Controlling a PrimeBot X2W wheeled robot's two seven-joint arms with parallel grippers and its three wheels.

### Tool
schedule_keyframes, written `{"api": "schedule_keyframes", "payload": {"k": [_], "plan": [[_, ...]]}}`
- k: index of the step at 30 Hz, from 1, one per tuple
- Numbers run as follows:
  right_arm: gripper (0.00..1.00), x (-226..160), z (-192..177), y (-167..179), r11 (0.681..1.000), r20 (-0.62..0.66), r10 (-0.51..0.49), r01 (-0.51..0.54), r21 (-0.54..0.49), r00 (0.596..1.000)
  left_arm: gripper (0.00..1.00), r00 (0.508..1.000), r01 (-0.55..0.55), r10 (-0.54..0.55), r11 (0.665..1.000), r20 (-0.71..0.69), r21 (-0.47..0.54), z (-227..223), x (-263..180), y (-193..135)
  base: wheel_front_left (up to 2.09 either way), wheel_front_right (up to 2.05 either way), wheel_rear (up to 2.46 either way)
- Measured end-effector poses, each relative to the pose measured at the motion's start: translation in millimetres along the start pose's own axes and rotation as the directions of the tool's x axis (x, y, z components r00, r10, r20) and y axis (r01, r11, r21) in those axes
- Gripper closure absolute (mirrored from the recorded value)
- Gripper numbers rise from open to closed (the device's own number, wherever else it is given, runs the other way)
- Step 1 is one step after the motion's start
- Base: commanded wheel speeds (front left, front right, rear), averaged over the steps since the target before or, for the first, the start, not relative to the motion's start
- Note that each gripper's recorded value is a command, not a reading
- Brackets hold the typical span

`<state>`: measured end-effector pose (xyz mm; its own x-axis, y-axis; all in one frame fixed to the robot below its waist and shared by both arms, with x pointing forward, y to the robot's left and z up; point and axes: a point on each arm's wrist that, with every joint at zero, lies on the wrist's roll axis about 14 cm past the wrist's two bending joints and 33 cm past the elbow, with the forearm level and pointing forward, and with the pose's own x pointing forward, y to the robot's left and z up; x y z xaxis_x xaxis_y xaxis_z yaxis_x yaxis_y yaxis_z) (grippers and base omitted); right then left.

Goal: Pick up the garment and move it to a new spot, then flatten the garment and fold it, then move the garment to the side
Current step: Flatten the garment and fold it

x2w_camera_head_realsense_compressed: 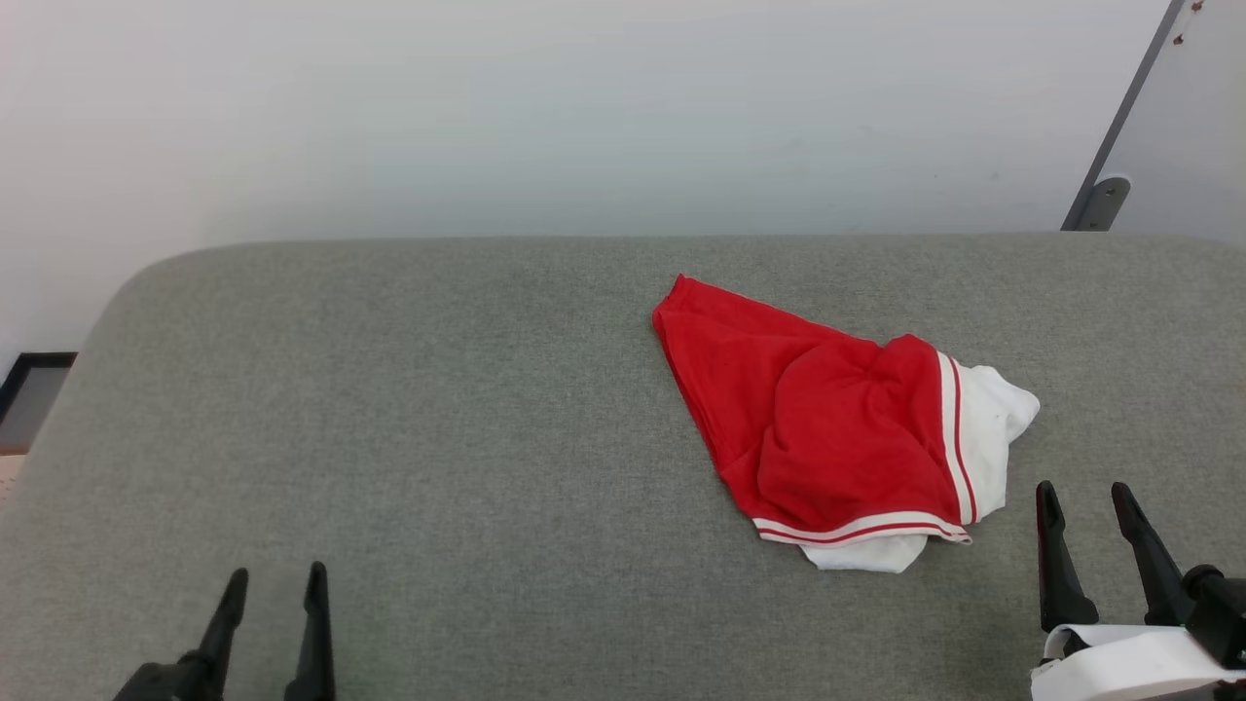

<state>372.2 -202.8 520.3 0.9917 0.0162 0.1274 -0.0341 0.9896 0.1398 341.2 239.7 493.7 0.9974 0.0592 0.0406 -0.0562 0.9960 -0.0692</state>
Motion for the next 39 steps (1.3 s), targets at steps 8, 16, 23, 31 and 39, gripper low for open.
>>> {"api": "schedule_keyframes", "payload": {"k": [8,16,23,31,39], "plan": [[0.0,2.6,-4.6,6.8,1.0,-0.014,0.023,-0.023,0.0,1.0,0.0,1.0,0.015,-0.015,0.999,-0.01,-0.029,-4.3,-1.7,-7.9,0.0,0.0,0.0],[0.0,29.6,-27.0,1.6,0.993,-0.235,0.09,-0.104,-0.05,0.968,0.0,0.999,0.015,-0.017,0.998,-0.028,-0.065,-11.5,-1.9,-16.0,0.0,0.0,0.0],[0.0,51.4,-61.2,-38.6,0.983,-0.621,0.021,-0.128,-0.128,0.784,0.0,0.998,0.028,-0.033,0.995,-0.056,-0.092,-21.9,9.0,-26.6,0.0,0.0,0.0],[0.0,59.3,-92.6,-32.9,0.985,-0.856,0.052,-0.167,-0.04,0.514,0.0,0.997,0.027,-0.034,0.995,-0.072,-0.1,-28.8,27.5,-29.0,0.0,0.0,0.0],[0.0,82.3,-122.1,-35.4,0.99,-0.908,0.024,-0.137,-0.037,0.418,0.0,0.993,0.021,-0.034,0.993,-0.116,-0.113,-46.3,41.8,-32.2,0.0,0.0,0.0]]}}
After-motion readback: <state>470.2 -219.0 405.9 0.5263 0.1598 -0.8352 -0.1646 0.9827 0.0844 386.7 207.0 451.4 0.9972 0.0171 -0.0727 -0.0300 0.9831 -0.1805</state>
